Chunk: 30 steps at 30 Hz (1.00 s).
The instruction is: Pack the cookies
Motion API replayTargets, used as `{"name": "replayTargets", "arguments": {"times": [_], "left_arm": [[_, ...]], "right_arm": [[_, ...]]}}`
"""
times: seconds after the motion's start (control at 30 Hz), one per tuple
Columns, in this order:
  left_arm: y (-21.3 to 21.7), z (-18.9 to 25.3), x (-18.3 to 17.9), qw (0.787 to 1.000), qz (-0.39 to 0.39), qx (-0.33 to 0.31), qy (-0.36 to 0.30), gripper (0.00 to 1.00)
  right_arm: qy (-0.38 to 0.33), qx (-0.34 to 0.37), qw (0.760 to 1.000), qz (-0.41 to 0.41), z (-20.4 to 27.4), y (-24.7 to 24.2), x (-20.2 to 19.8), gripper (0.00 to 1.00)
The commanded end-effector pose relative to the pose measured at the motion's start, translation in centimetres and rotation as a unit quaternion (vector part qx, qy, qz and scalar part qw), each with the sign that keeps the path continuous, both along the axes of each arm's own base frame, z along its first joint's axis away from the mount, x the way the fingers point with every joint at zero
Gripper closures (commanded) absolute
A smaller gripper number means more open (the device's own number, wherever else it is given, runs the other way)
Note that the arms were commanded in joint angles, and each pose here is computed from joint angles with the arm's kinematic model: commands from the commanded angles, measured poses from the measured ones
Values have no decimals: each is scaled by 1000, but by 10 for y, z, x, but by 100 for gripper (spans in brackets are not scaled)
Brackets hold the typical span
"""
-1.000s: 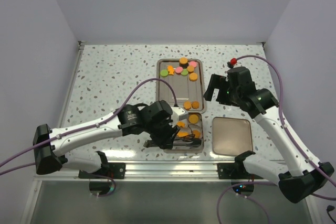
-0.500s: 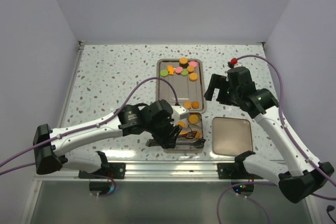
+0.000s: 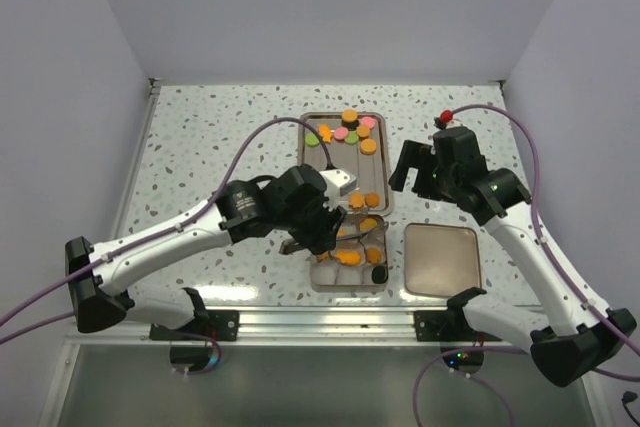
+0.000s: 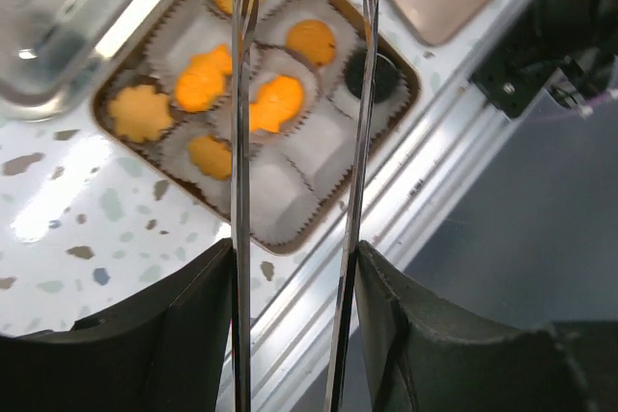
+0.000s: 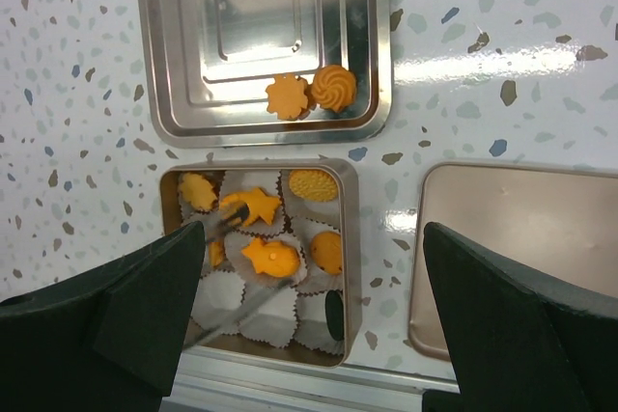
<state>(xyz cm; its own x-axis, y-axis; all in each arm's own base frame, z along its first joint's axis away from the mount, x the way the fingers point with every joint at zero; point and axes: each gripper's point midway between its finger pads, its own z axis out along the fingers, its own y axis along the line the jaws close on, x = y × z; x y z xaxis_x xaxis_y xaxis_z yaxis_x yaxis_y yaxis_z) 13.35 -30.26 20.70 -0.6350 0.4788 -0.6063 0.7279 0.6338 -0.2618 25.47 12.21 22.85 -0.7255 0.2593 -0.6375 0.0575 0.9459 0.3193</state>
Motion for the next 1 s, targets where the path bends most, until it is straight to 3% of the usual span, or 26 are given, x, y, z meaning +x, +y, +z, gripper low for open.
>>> {"name": "replayTargets", "arguments": {"times": [0.0, 0.13, 0.33, 0.53, 0.97], "left_arm": [[14, 12, 42, 997, 52, 22, -50, 45], [31, 14, 88, 988, 119, 63, -82, 44], [22, -13, 119, 980, 128, 130, -83, 44], [13, -41, 129, 976, 126, 166, -60, 45], [-11, -54, 125, 986, 71, 145, -35, 46]], "right_arm": [[-18, 7, 1000, -20, 17, -3, 5, 1], [-21, 11, 999, -24, 20, -4, 3, 1], [-16, 14, 999, -31, 17, -10, -11, 1], [-12, 14, 999, -44, 13, -19, -24, 1], [-2, -4, 998, -58, 7, -30, -33, 1]]}}
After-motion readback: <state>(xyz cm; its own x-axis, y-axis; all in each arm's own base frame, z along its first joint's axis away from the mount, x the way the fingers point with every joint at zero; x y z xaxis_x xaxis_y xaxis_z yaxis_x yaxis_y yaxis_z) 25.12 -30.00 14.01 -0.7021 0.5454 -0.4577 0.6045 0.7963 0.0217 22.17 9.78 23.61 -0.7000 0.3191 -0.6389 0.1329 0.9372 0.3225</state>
